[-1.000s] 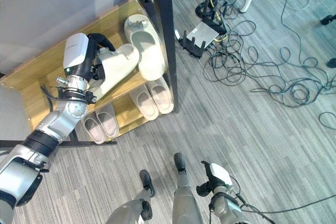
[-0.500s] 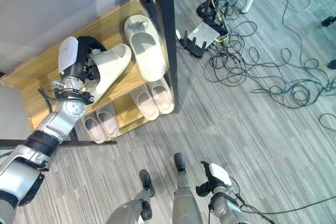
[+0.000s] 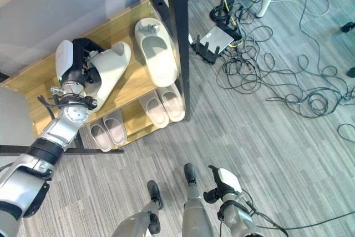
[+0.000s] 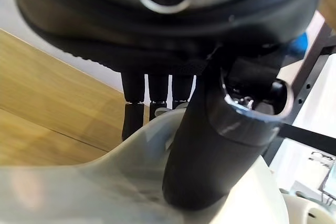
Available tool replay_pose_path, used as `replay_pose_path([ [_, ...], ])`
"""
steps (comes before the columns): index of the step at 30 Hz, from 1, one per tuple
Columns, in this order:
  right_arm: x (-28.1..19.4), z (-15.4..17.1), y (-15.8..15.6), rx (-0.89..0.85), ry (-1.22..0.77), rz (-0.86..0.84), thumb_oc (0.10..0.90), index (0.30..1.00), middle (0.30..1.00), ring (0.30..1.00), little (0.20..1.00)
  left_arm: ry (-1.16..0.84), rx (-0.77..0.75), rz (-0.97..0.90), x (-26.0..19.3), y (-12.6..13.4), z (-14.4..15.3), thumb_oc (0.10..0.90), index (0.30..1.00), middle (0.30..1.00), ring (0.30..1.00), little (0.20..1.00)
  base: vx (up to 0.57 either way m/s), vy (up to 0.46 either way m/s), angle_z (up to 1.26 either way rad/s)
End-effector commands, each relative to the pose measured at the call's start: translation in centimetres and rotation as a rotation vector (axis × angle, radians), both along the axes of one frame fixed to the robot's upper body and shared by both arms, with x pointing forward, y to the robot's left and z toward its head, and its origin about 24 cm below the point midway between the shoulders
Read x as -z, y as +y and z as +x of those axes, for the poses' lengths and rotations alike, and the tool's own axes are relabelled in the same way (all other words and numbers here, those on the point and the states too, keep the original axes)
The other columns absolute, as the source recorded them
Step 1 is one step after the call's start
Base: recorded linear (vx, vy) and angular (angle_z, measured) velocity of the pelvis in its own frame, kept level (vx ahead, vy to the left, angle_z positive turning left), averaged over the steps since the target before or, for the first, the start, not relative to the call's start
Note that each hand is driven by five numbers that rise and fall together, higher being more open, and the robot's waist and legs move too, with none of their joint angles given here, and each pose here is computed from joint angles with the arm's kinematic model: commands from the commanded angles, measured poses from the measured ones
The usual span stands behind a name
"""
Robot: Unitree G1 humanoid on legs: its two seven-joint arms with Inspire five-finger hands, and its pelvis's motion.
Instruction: Arrange the slippers neatly on the shoe rack.
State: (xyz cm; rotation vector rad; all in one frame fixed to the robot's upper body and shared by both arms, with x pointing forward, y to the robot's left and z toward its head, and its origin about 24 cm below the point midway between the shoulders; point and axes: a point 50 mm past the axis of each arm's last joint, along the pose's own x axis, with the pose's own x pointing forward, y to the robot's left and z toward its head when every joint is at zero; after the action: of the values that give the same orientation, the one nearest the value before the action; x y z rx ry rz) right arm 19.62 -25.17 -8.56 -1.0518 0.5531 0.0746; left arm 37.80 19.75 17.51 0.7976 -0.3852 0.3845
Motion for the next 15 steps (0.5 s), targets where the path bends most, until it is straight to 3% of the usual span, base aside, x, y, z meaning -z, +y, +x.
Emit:
replay_pose_path([
  [1,-0.1,-1.5,-0.7,-0.018,-0.010,-0.009,0.800,0.900,0.900,0.900,0.900,-0.246,-0.067,-0.023,-7.7,0.6,1.1,0.800,0.900,0.900,0.900,0.900,0.00,0.000,0.00],
  [15,0.3,-2.0,-1.0,-0.003,0.013,-0.009,0.800,0.900,0.900,0.900,0.900,-0.260,-0.044,0.046,-9.0,0.1,1.2,0.800,0.900,0.900,0.900,0.900,0.00,0.000,0.00],
])
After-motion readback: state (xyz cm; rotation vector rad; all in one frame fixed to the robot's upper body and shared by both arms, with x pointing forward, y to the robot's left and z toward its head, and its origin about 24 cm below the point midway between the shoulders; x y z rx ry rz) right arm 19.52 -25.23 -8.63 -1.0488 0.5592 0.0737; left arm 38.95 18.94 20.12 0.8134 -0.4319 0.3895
